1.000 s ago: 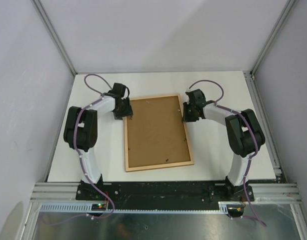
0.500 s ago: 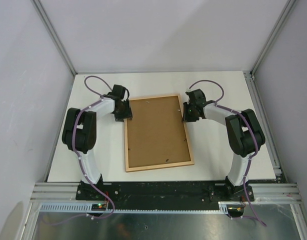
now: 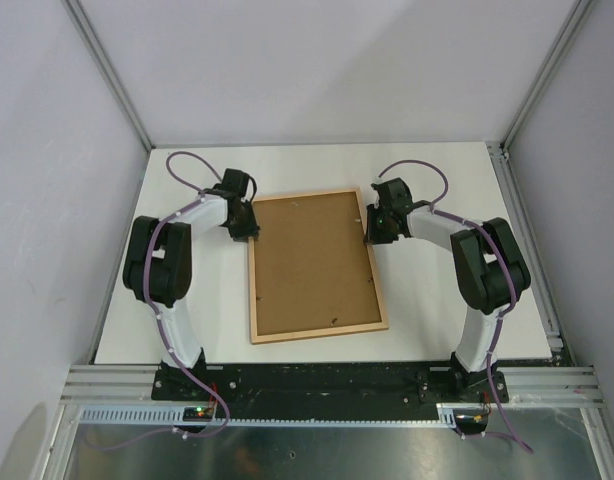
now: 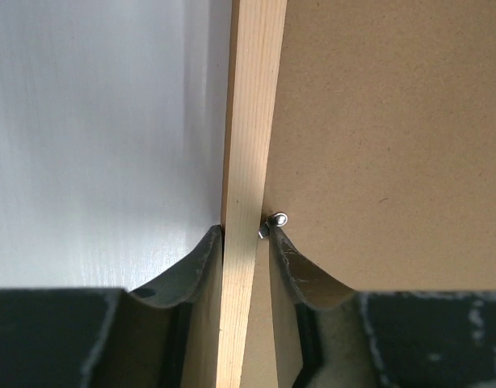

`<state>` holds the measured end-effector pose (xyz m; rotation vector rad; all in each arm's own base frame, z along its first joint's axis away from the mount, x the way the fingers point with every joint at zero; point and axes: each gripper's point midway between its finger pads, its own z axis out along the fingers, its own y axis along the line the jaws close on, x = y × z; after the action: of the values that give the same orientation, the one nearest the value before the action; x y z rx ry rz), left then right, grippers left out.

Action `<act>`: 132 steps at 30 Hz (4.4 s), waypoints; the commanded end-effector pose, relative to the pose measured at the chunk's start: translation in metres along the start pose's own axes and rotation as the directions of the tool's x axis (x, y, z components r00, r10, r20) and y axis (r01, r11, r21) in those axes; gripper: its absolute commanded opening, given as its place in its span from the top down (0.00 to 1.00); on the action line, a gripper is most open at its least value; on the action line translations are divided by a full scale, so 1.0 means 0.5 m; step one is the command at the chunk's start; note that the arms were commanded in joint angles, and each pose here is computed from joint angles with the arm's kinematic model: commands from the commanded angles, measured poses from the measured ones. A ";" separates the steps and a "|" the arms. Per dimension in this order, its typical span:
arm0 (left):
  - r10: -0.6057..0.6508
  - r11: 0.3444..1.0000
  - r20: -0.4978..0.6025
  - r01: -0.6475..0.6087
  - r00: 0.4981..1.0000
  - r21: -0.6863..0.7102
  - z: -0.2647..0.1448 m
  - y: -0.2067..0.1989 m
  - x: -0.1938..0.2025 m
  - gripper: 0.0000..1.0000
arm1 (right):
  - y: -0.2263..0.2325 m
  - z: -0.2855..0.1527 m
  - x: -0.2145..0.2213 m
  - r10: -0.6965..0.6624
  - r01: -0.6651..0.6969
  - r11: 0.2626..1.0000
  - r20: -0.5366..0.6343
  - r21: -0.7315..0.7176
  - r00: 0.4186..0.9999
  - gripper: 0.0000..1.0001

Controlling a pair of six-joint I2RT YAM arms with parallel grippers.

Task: Put the photo into the frame
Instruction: Press the fastener onto the backboard, then rotate the photo frame at the center of the board.

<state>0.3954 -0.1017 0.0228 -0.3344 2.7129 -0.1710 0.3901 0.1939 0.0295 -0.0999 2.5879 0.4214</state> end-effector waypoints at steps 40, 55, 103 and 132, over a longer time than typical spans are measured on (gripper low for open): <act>-0.017 0.996 -0.033 0.014 0.999 -0.088 0.020 0.044 0.017 1.00 | 0.016 -0.106 0.093 0.011 -0.020 0.980 0.047 0.197 0.999 0.39; -0.022 0.997 -0.023 0.020 0.999 -0.078 0.017 0.040 0.013 1.00 | 0.013 -0.122 0.155 0.073 -0.085 0.975 0.062 0.205 0.995 0.46; -0.012 0.999 -0.011 0.011 1.000 -0.053 0.010 0.034 0.012 1.00 | -0.001 -0.090 0.202 -0.013 0.019 0.974 -0.030 0.226 0.999 0.99; 0.217 0.961 0.406 -0.268 0.888 0.073 -0.105 -0.111 -0.350 0.31 | -0.056 -0.197 0.016 0.069 -0.109 0.967 0.173 0.232 0.982 0.38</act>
<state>0.5021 -0.1089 0.1349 -0.0992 2.3763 -0.2007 0.3455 0.1485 0.0539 -0.0138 2.5209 0.1563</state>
